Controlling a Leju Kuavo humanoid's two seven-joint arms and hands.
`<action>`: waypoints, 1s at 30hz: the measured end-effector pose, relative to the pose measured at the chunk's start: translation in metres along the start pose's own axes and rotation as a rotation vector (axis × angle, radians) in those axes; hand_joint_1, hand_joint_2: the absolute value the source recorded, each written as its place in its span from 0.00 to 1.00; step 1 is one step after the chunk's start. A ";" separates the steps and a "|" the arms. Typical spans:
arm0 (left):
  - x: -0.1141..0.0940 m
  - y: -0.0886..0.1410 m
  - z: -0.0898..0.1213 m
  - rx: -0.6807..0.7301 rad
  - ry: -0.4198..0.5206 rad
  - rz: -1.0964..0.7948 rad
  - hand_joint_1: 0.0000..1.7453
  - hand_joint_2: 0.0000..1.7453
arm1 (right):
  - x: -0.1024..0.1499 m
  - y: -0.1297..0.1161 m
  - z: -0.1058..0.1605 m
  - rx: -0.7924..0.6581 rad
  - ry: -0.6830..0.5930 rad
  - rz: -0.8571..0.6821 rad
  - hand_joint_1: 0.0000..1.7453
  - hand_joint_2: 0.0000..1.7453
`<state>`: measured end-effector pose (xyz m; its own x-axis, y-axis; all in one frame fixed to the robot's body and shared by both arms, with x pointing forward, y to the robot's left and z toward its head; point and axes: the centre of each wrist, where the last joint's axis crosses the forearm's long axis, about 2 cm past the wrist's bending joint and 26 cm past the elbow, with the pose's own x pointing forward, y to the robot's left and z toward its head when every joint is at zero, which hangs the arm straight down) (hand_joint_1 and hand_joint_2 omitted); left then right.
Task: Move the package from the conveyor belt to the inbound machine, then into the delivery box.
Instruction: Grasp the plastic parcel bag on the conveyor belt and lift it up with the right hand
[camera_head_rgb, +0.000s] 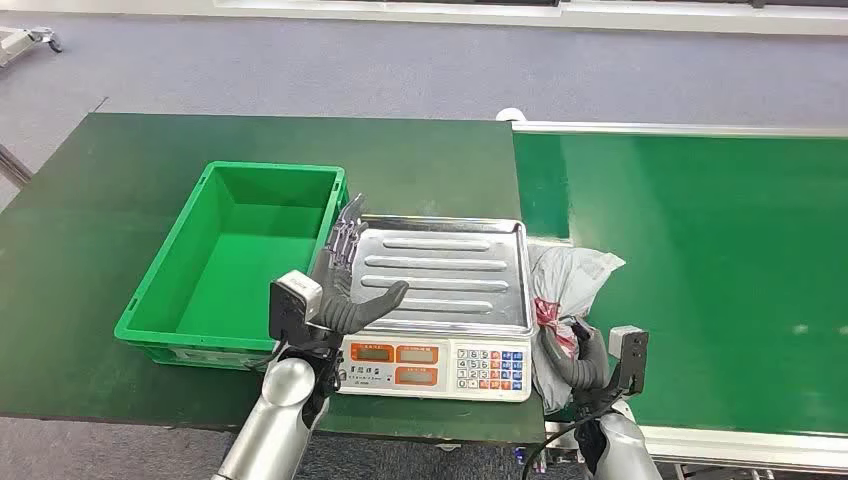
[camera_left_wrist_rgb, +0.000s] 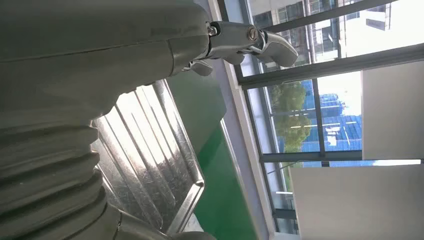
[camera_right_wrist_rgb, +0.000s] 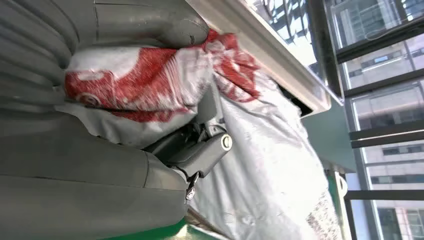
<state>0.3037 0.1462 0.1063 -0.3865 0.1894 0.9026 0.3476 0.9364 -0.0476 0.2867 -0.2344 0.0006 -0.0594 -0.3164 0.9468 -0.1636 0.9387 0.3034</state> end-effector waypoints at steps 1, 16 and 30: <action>0.000 0.000 0.000 -0.001 -0.001 -0.001 0.00 1.00 | 0.000 0.000 0.000 0.001 -0.001 0.001 1.00 1.00; 0.005 0.006 0.016 -0.003 0.019 -0.024 0.00 1.00 | 0.053 0.015 -0.012 -0.313 -0.098 0.691 1.00 1.00; 0.002 0.013 0.025 0.034 -0.005 -0.021 0.00 1.00 | 0.176 0.053 -0.066 -0.302 -0.609 0.754 1.00 1.00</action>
<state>0.2863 0.1664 0.0972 -0.3978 0.1714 0.9013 0.3101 0.9497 -0.0437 0.3327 -0.2310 0.1905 -0.5498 0.4360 0.7124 0.3748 0.8910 -0.2561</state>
